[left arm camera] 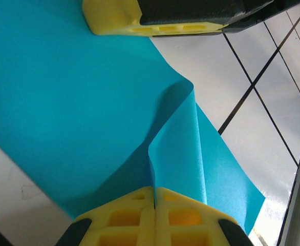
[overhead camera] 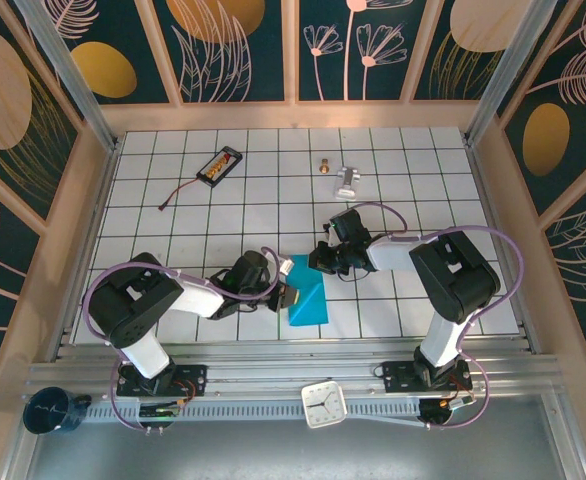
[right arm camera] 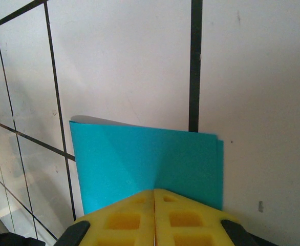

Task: Fold a paper plane with a square sheet of paper (pick it up from the middle)
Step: Fold the triangle at the bottom-center of the table.

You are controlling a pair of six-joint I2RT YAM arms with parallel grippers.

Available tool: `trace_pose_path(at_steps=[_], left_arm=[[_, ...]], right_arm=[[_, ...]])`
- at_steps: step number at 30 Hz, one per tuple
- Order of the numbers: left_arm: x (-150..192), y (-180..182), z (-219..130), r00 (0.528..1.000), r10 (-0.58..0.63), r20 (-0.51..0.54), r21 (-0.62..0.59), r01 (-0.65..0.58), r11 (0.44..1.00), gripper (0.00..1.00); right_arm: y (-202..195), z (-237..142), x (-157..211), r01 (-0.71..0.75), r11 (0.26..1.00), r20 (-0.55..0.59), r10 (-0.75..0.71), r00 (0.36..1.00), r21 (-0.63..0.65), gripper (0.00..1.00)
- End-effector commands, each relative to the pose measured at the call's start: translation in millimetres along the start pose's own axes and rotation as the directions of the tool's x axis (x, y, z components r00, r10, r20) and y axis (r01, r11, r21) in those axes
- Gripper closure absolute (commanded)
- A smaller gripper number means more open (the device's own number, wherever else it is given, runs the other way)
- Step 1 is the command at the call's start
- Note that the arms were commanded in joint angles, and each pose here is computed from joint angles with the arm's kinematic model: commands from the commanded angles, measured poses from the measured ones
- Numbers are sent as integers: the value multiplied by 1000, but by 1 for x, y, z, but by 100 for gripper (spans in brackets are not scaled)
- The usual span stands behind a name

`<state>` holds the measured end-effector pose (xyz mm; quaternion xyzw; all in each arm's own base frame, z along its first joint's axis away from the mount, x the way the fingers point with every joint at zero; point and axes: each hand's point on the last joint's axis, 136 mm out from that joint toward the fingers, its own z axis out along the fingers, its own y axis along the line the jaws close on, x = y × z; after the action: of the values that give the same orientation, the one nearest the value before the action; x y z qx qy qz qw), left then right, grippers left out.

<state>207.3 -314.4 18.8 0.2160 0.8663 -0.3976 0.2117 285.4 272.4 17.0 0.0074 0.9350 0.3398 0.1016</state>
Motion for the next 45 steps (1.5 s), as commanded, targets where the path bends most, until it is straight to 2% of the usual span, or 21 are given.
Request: trace_pose_path(at_steps=[1, 16, 28, 45], left_arm=[[-3, -8, -4, 1000, -25, 19, 47, 24, 999, 98], [-5, 0, 1, 1000, -21, 11, 8, 21, 1000, 99], [-15, -7, 0, 1000, 5, 31, 22, -6, 1000, 98], [0, 9, 4, 1000, -22, -18, -39, 21, 999, 100]], right_arm=[[-23, 5, 11, -18, 996, -29, 20, 999, 88, 92], [-22, 6, 13, -14, 996, -34, 17, 999, 88, 92], [-21, 8, 14, -14, 996, -38, 17, 999, 86, 92], [-16, 6, 11, -3, 997, -31, 5, 1000, 75, 90]])
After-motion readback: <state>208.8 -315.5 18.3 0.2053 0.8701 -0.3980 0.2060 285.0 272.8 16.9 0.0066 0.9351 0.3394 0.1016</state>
